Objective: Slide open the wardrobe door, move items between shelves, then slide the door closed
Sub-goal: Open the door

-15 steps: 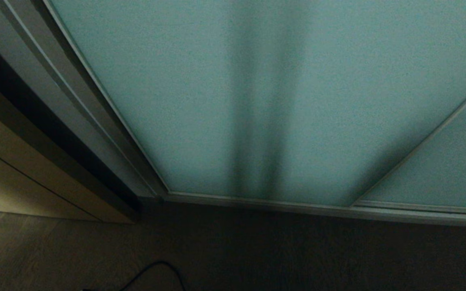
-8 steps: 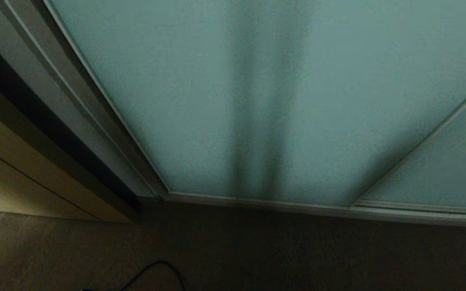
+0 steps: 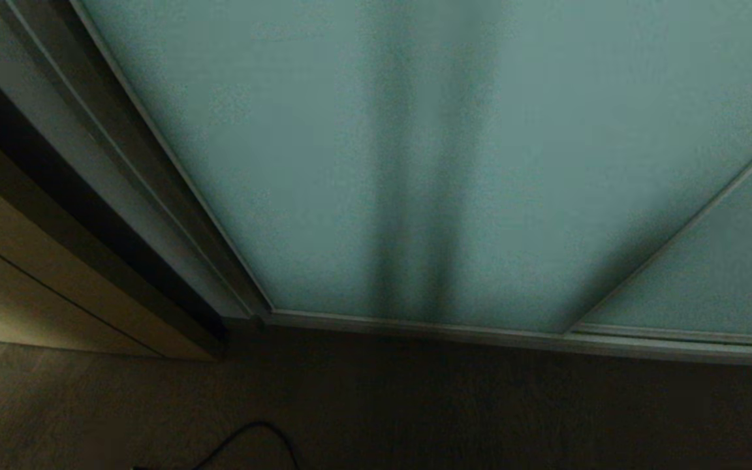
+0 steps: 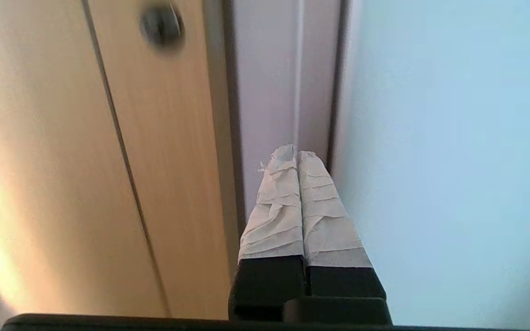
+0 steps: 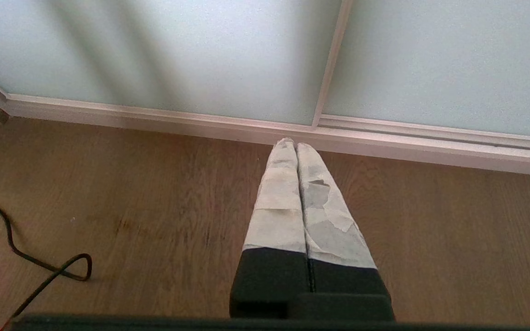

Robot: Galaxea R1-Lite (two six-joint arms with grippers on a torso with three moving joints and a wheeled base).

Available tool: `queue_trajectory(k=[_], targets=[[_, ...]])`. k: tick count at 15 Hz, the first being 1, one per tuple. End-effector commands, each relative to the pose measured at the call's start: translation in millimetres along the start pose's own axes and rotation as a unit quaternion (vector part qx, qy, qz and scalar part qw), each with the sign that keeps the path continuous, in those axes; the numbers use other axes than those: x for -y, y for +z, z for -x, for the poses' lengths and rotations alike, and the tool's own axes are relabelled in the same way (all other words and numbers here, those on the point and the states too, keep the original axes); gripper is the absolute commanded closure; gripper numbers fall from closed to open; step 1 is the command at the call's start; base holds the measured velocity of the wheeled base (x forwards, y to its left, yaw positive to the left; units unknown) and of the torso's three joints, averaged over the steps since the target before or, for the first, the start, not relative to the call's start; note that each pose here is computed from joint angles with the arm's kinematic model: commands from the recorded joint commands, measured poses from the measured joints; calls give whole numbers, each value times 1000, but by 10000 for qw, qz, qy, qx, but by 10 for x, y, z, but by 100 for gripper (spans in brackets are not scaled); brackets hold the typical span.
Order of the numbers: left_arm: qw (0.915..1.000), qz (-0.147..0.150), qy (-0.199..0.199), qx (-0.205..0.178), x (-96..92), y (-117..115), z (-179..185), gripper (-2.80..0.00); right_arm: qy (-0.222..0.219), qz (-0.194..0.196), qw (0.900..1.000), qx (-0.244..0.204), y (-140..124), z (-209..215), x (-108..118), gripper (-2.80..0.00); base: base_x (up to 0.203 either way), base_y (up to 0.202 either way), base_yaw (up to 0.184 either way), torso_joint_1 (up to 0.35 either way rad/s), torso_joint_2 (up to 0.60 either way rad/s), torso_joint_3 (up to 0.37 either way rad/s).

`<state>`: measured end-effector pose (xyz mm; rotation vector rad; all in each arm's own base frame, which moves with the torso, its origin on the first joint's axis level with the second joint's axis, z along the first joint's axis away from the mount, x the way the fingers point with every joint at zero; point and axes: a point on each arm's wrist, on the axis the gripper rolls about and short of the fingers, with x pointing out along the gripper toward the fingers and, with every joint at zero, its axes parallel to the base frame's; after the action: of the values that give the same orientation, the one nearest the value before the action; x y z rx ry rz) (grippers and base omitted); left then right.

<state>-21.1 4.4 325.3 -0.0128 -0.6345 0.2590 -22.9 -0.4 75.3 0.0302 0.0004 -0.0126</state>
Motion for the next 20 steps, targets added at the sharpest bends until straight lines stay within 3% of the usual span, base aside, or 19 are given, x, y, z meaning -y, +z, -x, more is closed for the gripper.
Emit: queue_trajectory(k=[1,5,12,20], targets=[[9999,0,147,54,92,-101,-409,0,1,-2,10000,3,-4,0,0,0,0,0,0,0,0,0],[9978,98,394,515,194,-241,-876,0,2,-2,10000,10,-1,1,0,0,0,0,0,0,0,0],[9977,201,490,430,376,-451,-1650,0,1,-2,10000,2,-3,1,0,0,0,0,0,0,0,0],[9983,427,350,208,527,-639,-2086,0,2,-2,10000,3,-2,1,0,0,0,0,0,0,0,0]])
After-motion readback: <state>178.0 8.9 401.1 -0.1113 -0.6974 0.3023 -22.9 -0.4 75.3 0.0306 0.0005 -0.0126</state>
